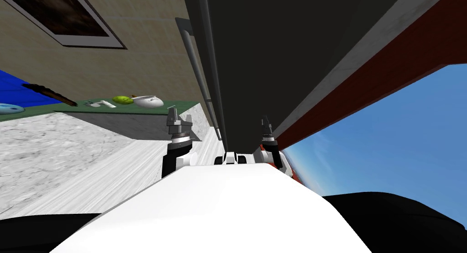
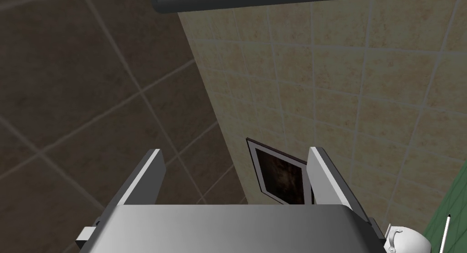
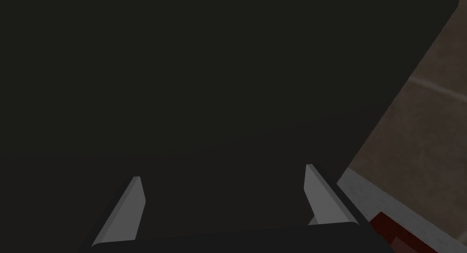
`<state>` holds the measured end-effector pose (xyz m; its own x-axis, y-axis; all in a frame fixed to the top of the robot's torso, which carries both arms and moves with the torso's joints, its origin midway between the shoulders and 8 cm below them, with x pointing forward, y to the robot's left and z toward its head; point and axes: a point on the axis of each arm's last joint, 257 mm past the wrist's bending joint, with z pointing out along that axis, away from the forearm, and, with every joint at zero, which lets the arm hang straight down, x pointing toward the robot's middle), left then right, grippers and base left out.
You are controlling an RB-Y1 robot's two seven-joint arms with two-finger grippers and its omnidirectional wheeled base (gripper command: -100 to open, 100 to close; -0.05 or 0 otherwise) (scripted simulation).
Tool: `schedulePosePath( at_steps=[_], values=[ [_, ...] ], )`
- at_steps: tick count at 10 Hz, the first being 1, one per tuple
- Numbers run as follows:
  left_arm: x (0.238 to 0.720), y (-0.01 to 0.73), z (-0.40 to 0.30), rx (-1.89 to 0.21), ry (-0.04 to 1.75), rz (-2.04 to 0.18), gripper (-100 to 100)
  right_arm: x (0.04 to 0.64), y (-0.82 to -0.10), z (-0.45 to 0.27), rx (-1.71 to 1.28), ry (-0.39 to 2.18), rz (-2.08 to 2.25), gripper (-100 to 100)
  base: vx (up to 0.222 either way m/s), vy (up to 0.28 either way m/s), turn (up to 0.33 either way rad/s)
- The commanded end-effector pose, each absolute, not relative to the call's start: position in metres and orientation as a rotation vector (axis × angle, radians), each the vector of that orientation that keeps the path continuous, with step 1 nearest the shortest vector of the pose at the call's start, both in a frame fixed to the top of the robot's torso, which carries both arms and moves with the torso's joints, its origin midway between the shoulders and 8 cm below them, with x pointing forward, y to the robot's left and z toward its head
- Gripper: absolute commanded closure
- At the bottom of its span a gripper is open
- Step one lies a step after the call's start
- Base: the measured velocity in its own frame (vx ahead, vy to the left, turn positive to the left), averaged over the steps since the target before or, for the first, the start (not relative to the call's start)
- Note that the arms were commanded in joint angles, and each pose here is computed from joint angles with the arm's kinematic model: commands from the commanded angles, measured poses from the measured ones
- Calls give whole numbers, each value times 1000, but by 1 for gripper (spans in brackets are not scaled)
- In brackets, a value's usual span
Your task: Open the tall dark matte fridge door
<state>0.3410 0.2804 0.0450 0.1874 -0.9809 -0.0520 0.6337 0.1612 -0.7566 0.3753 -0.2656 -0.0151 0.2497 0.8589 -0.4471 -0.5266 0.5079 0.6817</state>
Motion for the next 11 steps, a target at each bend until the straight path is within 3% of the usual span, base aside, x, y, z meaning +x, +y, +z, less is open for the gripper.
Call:
schedulePosePath(
  at_steps=[1,11],
  values=[
    [341,280,45,-680,630,-1268,0,380,-255,-5,342,902,916,-100,51,51,-134],
    [341,280,45,-680,630,-1268,0,396,-233,0,103,933,659,-100,26,51,-97]
  ],
)
